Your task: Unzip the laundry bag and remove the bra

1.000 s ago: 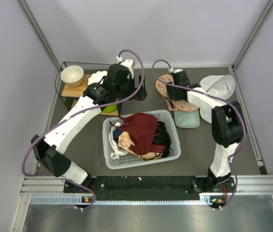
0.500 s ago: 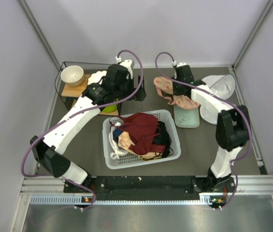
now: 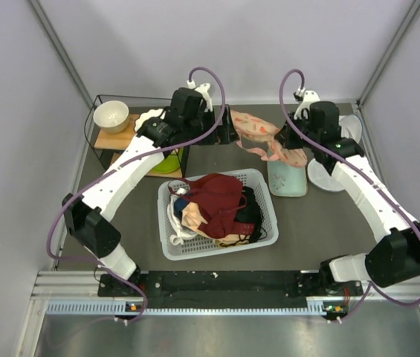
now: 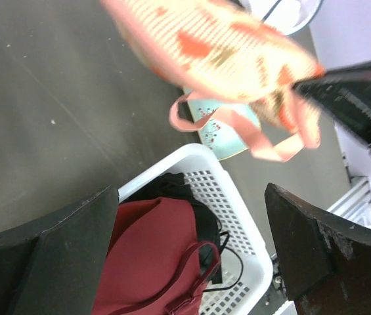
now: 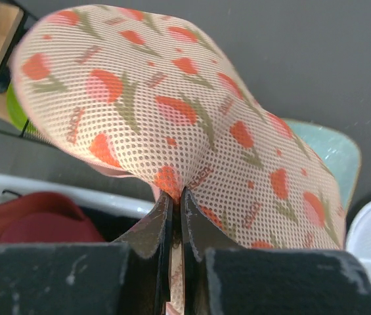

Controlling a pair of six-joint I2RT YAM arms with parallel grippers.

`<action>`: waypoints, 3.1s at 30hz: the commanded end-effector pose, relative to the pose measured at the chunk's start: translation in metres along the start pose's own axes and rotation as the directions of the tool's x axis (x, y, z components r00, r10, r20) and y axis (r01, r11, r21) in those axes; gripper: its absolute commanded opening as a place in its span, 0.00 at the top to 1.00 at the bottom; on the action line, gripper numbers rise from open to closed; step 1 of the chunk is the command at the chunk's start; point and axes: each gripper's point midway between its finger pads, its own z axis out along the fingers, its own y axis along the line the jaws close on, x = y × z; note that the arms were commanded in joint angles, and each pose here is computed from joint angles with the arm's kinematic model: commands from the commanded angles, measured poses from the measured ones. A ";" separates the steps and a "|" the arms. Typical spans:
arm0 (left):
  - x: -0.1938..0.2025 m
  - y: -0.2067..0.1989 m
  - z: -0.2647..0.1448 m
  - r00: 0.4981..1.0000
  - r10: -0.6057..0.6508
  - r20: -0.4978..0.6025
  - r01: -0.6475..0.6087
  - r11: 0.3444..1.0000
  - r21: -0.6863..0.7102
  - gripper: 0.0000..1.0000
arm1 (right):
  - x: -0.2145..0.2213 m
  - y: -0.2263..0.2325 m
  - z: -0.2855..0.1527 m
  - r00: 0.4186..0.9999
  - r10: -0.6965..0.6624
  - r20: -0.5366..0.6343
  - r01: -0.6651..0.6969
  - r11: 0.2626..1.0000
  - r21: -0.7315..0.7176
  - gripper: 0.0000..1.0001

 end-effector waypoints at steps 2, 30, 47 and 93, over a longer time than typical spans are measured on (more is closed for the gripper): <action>-0.034 -0.033 -0.011 0.996 -0.031 0.082 0.018 0.988 0.150 0.01 | 0.007 0.019 -0.020 0.998 0.060 -0.009 -0.061 0.993 -0.100 1.00; -0.043 -0.033 0.025 0.936 -0.347 -0.060 0.347 0.879 0.327 0.01 | 0.006 0.049 -0.112 0.997 -0.030 0.070 0.045 0.974 -0.223 1.00; -0.064 -0.046 0.010 0.924 -0.382 0.025 0.337 0.841 0.423 1.00 | 0.047 0.008 -0.104 0.999 0.011 -0.033 -0.012 1.000 -0.016 1.00; 0.060 -0.126 0.038 0.991 -0.019 -0.130 0.080 0.869 0.487 0.01 | -0.049 -0.014 -0.013 0.644 0.743 0.184 -0.762 0.644 0.066 1.00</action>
